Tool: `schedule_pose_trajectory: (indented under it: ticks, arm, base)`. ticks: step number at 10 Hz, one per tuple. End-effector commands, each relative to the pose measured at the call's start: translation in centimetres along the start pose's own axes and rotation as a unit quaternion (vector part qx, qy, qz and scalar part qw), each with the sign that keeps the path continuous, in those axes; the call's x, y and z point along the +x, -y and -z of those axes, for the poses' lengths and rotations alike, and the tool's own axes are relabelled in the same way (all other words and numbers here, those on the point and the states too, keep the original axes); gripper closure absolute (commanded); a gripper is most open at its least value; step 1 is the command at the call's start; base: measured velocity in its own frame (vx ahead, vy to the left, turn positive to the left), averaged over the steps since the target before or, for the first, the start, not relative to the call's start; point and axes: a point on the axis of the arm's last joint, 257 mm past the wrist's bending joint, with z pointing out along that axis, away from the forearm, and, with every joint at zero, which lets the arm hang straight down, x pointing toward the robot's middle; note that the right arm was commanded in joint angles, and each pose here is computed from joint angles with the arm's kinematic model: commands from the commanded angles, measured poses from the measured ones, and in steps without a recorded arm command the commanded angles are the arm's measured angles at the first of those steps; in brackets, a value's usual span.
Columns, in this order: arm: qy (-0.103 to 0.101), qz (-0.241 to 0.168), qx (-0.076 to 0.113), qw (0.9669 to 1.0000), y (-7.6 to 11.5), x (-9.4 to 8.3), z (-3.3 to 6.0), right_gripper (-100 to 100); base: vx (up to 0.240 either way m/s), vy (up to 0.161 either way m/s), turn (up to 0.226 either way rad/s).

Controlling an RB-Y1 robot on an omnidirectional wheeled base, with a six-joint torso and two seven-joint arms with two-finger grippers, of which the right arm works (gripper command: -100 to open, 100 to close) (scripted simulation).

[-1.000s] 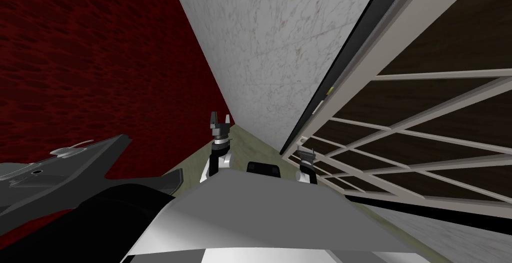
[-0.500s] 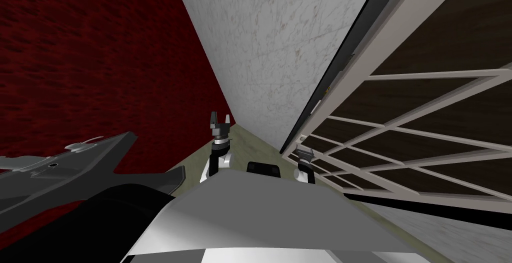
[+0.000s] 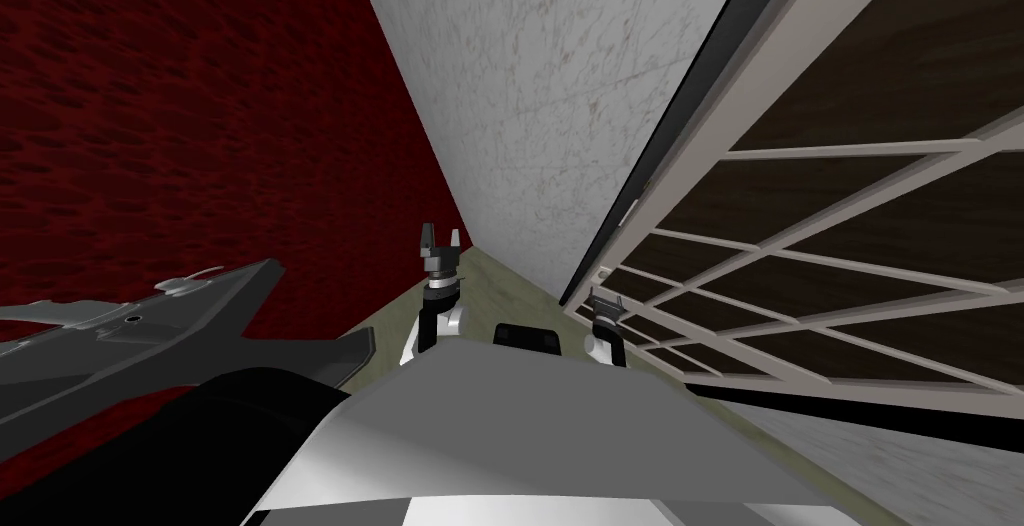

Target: Pull the door open

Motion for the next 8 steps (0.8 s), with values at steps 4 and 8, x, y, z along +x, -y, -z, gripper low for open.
schedule_pose_trajectory:
  ticks: [4, 8]
  arm:
    - [0.005, -0.077, -0.002, 0.9970, 0.9, 0.0, -0.23, -100]
    - [0.007, -0.106, -0.003, 0.9944, 1.4, 0.0, -0.28, -100]
  base:
    - [-0.053, -0.004, 0.016]
    - [-0.048, -0.004, 0.012]
